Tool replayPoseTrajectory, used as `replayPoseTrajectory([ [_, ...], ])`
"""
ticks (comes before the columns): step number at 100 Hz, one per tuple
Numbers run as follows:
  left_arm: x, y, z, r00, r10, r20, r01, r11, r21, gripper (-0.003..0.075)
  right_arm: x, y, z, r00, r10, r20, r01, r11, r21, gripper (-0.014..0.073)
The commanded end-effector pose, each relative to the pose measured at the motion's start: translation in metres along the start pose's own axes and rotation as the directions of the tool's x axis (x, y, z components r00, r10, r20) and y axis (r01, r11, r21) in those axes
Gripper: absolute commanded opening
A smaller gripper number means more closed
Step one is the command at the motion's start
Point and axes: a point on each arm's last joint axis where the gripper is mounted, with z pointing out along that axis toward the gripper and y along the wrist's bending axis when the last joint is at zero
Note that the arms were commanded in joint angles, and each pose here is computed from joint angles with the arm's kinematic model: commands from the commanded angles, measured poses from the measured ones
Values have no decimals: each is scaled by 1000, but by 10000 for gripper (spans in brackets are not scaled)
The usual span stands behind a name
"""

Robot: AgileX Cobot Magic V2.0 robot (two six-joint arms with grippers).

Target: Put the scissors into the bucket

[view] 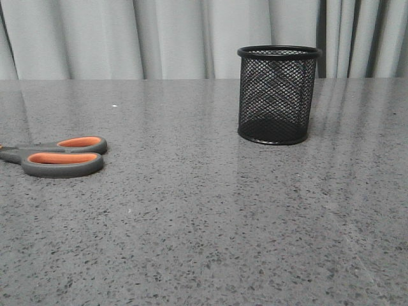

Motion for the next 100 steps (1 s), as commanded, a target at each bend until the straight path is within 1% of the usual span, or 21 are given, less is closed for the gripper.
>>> replayPoseTrajectory([
  [1, -15, -2, -1, 998, 15, 58, -16, 1000, 16, -14, -13, 3, -3, 998, -26, 52, 27, 1000, -5, 4],
  [8, -16, -3, -1, 997, 57, 50, -58, 998, 37, 22, -14, 4, -4, 998, -32, 48, 32, 999, -7, 73],
  [15, -18, -5, 0, 996, 77, 38, -79, 995, 63, 87, -15, 4, -3, 999, -31, 40, 31, 999, -7, 176],
  [18, -19, -5, 0, 996, 79, 36, -82, 994, 71, 129, -16, 4, -2, 999, -29, 34, 30, 1000, -9, 236],
  [23, -20, -6, 2, 996, 81, 26, -83, 993, 84, 192, -16, 4, -1, 999, -27, 17, 27, 1000, -11, 312],
  [30, -21, -6, 4, 997, 80, 12, -81, 992, 99, 283, -17, 4, 1, 1000, -22, 3, 22, 1000, -14, 377],
  [34, -21, -5, 7, 997, 76, -2, -76, 992, 103, 324, -18, 5, 2, 1000, -20, -5, 20, 1000, -15, 385],
  [39, -21, -5, 9, 997, 74, -16, -72, 992, 106, 344, -19, 5, 2, 1000, -20, -9, 20, 1000, -16, 385],
  [53, -21, -4, 15, 996, 75, -57, -67, 990, 121, 345, -26, 7, 1, 1000, -23, -1, 23, 1000, -18, 385],
  [61, -25, -4, 19, 989, 115, -88, -102, 985, 139, 345, -31, 9, -1, 1000, -27, 0, 27, 999, -22, 385],
  [72, -35, -4, 26, 976, 165, -142, -139, 974, 178, 345, -37, 11, 0, 999, -40, -29, 39, 999, -30, 385],
  [85, -46, -3, 40, 940, 265, -217, -212, 947, 240, 345, -44, 13, 1, 998, -48, -43, 46, 998, -43, 385],
  [91, -53, -2, 45, 922, 298, -247, -235, 938, 253, 345, -44, 14, 2, 997, -56, -49, 54, 997, -49, 385],
  [100, -61, -1, 57, 876, 378, -299, -296, 912, 284, 345, -43, 14, 2, 996, -67, -61, 63, 997, -53, 385],
])
